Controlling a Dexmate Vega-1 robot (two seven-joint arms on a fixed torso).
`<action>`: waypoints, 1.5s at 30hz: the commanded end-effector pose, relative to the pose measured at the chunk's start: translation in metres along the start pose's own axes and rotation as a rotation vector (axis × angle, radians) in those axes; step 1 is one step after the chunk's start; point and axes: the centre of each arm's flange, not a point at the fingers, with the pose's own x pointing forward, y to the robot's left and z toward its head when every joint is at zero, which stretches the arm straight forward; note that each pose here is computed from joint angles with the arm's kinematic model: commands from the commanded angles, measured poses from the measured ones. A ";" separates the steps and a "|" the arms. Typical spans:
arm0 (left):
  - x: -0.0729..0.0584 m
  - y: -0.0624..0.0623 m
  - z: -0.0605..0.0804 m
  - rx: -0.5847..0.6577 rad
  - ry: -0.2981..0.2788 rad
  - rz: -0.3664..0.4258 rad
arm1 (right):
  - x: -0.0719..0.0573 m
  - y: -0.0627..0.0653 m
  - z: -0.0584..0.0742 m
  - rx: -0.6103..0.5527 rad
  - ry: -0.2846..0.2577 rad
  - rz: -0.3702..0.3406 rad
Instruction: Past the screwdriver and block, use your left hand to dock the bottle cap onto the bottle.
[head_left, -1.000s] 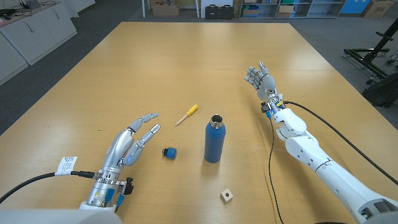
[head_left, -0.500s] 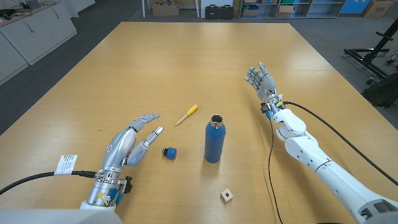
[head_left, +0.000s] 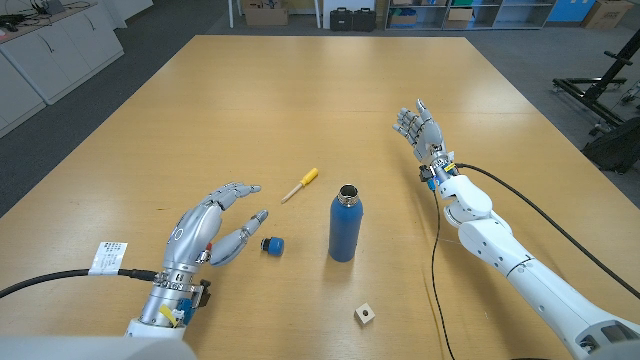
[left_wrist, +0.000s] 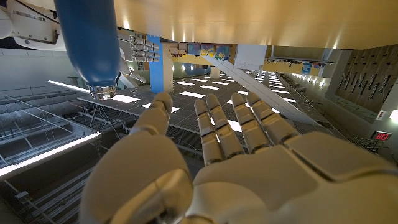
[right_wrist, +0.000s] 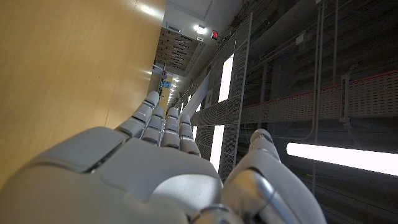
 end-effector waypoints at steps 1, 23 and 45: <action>0.002 0.013 0.009 0.109 0.015 -0.093 | 0.000 0.002 -0.003 0.001 0.010 0.007; 0.019 0.045 0.024 0.358 0.024 -0.344 | 0.005 0.004 -0.003 0.003 0.011 0.011; 0.033 0.042 0.037 0.521 0.003 -0.583 | 0.003 0.005 -0.007 0.012 0.021 0.005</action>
